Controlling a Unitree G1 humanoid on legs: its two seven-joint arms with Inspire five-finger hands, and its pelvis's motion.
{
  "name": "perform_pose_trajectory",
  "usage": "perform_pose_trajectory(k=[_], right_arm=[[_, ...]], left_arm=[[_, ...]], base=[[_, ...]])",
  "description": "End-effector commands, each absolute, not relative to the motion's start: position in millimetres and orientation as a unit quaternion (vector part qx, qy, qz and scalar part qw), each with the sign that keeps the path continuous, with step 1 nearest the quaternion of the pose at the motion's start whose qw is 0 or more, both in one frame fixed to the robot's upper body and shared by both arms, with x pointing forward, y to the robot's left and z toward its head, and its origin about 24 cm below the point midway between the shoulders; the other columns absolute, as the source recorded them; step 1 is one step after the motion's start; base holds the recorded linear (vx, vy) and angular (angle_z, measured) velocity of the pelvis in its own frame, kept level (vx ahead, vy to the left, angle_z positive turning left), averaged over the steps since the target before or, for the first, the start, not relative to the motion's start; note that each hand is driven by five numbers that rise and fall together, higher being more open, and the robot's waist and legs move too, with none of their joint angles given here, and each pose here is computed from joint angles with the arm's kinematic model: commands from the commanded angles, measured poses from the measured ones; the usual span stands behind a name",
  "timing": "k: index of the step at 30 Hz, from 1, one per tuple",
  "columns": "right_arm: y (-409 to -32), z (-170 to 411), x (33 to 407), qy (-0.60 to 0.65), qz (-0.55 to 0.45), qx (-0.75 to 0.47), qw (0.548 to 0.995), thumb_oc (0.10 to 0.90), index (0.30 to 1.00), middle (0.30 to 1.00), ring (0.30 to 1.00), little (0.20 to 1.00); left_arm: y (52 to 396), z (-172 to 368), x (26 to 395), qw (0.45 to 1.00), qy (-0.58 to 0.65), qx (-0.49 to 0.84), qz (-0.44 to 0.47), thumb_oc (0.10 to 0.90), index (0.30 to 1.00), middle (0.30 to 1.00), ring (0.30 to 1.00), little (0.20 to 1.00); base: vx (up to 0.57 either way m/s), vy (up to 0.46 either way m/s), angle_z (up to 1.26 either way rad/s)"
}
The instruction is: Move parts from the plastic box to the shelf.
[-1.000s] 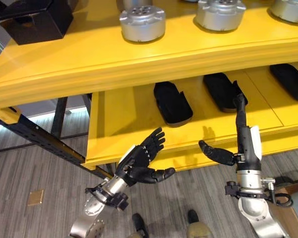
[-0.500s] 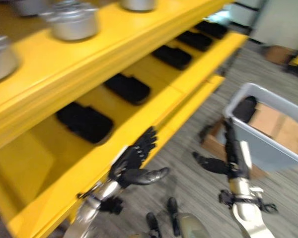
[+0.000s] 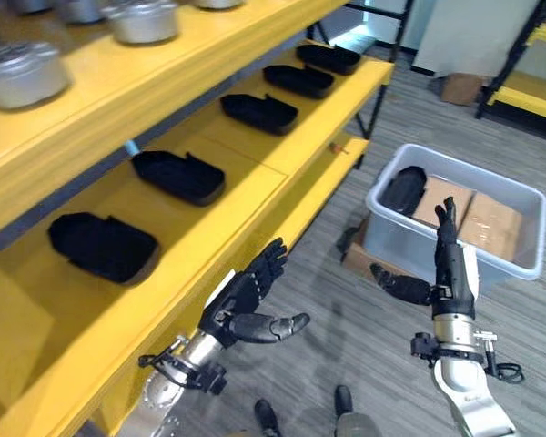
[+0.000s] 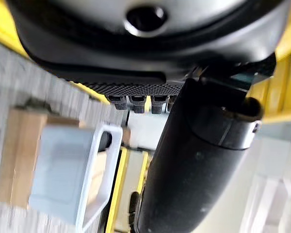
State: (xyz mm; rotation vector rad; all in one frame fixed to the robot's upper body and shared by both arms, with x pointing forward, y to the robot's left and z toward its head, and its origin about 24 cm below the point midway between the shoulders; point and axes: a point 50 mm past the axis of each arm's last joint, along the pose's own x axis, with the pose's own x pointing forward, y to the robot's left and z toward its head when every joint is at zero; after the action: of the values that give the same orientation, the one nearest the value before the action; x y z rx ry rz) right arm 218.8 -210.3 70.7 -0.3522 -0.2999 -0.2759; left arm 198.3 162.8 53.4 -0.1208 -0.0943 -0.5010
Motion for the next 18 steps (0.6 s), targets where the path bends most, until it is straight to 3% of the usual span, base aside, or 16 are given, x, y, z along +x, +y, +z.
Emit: perform_pose_trajectory(k=[1, 10, 18], right_arm=[[-220, 129, 232, -0.284, -0.163, -0.184, 0.927, 0.900, 1.000, 1.000, 1.000, 1.000], [-232, 125, 232, -0.274, -0.147, -0.249, 0.917, 0.900, 1.000, 1.000, 1.000, 1.000], [-230, 116, 228, -0.263, -0.121, -0.246, 0.925, 0.900, 1.000, 1.000, 1.000, 1.000]], left_arm=[[153, 107, 208, 0.943, -0.209, -0.058, -0.253, 0.900, 1.000, 1.000, 1.000, 1.000], [153, 116, 223, 0.942, -0.243, -0.058, -0.226, 0.900, 1.000, 1.000, 1.000, 1.000], [162, 113, 222, 0.948, -0.226, -0.047, -0.217, 0.900, 1.000, 1.000, 1.000, 1.000]], base=[[0.02, -0.259, -0.20], [0.04, -0.408, -0.35], [0.13, -0.106, -0.50]])
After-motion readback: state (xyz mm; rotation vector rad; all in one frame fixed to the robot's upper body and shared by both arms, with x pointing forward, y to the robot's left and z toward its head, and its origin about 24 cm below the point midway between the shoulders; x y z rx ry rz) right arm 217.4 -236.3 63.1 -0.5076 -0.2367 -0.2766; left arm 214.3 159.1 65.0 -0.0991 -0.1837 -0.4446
